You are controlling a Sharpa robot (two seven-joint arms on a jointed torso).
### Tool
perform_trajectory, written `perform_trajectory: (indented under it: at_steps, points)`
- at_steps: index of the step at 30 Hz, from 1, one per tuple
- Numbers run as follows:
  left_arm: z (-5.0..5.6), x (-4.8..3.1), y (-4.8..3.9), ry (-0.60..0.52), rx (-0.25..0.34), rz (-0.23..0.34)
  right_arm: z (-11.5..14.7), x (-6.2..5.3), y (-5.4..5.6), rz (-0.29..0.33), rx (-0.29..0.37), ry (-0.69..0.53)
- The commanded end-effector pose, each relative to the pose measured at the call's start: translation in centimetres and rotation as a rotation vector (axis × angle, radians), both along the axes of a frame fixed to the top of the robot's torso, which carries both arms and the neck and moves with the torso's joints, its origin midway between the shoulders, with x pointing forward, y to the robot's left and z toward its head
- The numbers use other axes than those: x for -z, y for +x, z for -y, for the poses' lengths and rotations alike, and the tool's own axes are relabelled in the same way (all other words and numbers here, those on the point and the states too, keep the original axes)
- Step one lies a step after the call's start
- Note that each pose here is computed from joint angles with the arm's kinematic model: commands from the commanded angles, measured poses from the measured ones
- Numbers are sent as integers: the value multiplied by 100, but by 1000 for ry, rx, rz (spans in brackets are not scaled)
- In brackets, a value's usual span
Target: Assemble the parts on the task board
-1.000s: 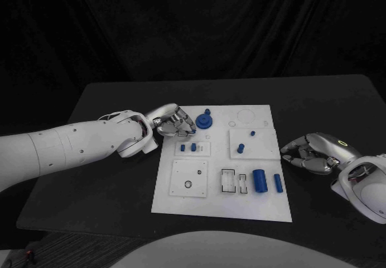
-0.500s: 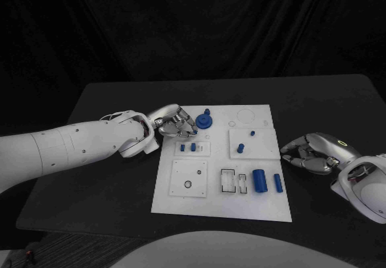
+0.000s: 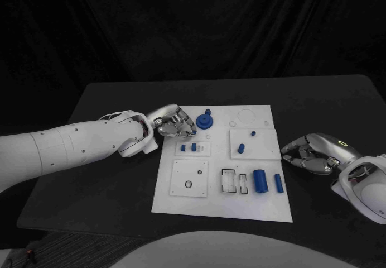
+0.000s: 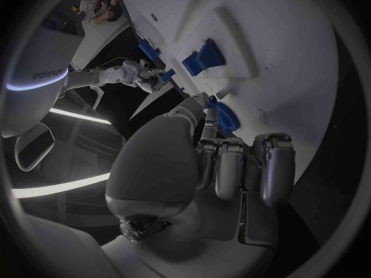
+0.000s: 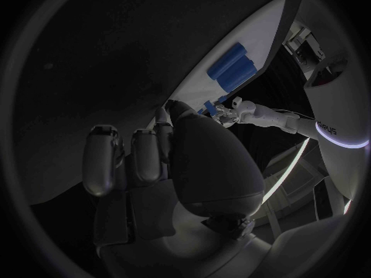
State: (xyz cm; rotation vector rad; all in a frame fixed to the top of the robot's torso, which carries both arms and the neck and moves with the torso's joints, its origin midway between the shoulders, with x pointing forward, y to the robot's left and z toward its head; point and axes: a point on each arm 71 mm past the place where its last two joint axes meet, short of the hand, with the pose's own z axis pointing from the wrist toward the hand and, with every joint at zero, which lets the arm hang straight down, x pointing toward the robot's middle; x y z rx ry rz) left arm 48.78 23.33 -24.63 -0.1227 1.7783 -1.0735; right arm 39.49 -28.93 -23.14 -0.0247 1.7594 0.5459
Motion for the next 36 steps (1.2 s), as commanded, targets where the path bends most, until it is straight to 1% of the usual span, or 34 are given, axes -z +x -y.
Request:
perform_trajectory:
  at_steps: [1,23,36]
  points:
    - [7,16,-12,5,0,-17,-6,10,-11,-7,0,-1]
    - [-44,54,-8,35,-26,-63,-7,16,-13,-15,0,-6]
    - [-70,50,-11,34,-29,-59,-10,21,-8,-16,-1,-7]
